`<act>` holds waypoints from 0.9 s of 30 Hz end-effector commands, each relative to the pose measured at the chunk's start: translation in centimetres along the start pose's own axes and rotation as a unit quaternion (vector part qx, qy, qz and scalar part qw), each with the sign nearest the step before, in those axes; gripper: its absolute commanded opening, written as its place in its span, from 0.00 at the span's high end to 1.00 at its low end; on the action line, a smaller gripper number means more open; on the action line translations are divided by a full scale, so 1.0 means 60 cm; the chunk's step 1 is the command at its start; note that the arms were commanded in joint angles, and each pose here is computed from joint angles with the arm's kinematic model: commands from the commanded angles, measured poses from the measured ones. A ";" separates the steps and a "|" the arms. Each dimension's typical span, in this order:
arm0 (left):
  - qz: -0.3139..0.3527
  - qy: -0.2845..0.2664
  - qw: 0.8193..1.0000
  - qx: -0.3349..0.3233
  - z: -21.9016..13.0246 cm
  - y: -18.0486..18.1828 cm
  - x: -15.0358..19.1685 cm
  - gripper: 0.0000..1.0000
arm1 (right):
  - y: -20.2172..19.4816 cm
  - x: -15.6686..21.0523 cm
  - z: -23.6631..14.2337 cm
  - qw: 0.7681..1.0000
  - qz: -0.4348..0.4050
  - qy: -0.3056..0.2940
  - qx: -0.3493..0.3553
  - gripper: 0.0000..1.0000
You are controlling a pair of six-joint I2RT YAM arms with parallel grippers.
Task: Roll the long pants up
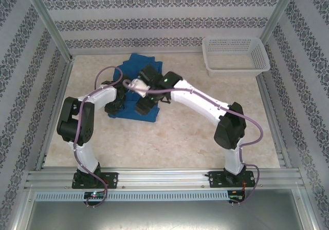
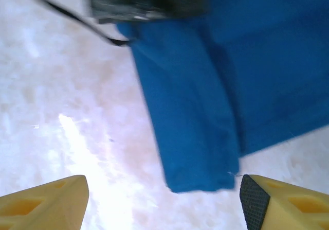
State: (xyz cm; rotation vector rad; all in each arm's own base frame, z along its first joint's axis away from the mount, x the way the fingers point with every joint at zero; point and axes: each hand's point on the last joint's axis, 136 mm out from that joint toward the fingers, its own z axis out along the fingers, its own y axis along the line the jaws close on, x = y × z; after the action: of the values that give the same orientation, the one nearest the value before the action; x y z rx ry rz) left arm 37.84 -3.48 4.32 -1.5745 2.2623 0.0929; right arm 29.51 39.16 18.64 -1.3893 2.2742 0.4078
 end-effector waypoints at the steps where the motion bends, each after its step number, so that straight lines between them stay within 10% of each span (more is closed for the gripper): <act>1: 0.007 0.036 0.999 0.017 0.019 -0.019 0.016 0.00 | -0.005 0.043 0.063 0.996 -0.030 0.051 0.062 0.21; 27: 0.009 0.084 0.995 0.060 -0.011 -0.060 -0.035 0.00 | -0.007 0.041 0.256 0.965 -0.189 0.094 0.159 0.20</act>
State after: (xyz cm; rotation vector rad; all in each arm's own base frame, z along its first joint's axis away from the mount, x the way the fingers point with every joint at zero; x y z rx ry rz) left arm 41.07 -3.20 6.40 -1.5657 2.3417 -0.1556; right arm 30.36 43.42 4.59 -1.6829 2.1094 -0.1081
